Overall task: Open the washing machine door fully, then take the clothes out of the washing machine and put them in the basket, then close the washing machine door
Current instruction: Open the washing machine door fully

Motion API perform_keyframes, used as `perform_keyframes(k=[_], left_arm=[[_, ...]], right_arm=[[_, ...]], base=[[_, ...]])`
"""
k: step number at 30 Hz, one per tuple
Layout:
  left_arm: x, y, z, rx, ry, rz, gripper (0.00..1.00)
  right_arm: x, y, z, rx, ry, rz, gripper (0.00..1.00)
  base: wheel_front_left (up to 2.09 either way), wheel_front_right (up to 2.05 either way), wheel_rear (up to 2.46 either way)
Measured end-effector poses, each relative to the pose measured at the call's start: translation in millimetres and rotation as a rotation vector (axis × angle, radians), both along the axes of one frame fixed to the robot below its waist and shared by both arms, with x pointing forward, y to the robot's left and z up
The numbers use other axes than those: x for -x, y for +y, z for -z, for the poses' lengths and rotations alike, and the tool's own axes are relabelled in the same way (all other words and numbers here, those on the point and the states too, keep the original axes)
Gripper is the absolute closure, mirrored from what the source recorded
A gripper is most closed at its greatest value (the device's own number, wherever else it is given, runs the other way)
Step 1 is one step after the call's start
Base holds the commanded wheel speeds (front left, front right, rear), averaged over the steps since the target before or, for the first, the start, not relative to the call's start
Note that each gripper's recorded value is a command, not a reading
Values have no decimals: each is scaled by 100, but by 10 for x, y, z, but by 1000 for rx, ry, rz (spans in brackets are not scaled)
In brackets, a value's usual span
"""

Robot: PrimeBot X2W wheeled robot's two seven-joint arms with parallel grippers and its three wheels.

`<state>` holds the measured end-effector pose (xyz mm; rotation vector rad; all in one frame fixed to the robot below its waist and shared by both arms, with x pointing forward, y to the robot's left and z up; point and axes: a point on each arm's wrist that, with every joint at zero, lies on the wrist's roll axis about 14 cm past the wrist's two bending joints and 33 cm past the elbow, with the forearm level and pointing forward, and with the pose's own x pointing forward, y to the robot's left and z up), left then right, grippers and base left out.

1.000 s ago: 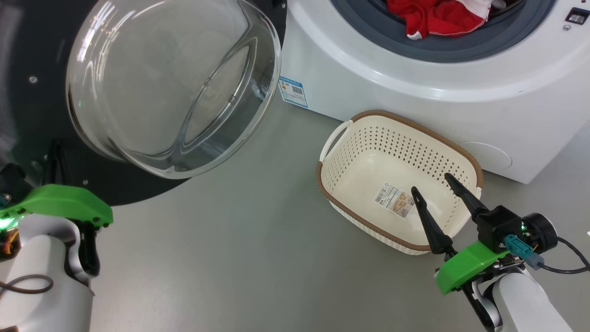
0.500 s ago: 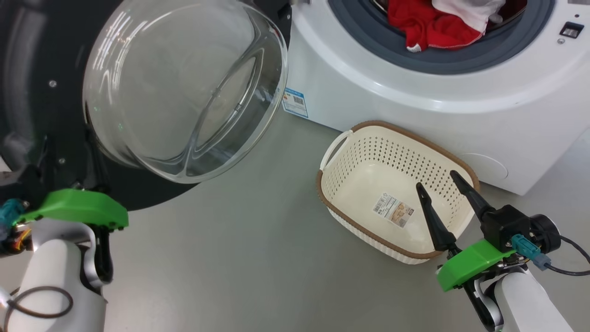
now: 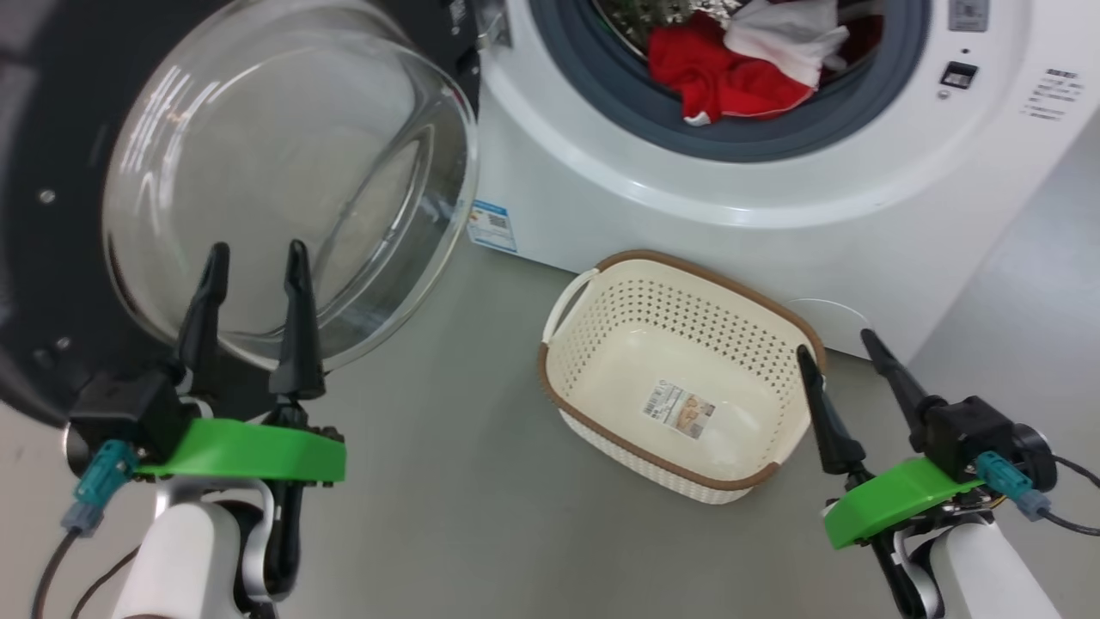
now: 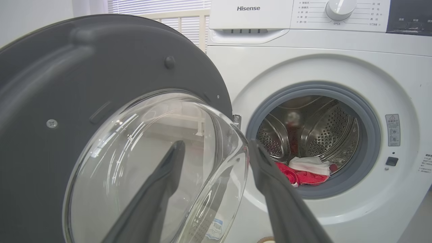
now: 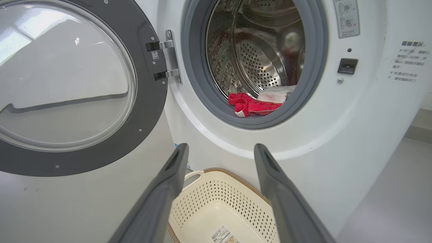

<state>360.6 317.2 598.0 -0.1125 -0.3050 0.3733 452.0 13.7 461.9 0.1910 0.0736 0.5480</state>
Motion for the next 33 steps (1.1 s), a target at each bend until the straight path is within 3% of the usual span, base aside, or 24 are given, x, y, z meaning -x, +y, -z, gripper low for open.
perform_keyframes(k=[12, 21, 33], left_arm=[[-327, -624, 139, 58, 15, 243, 0], [-478, -991, 351, 66, 47, 367, 0], [-439, -1397, 840, 64, 178, 506, 0]], right_arm=[[-39, -744, -322, -30, -80, 204, 0], [156, -1409, -490, -40, -122, 374, 0], [610, -1962, -443, -7, -106, 520, 0]], base=[[0, 0, 0], [0, 0, 0], [0, 0, 0]])
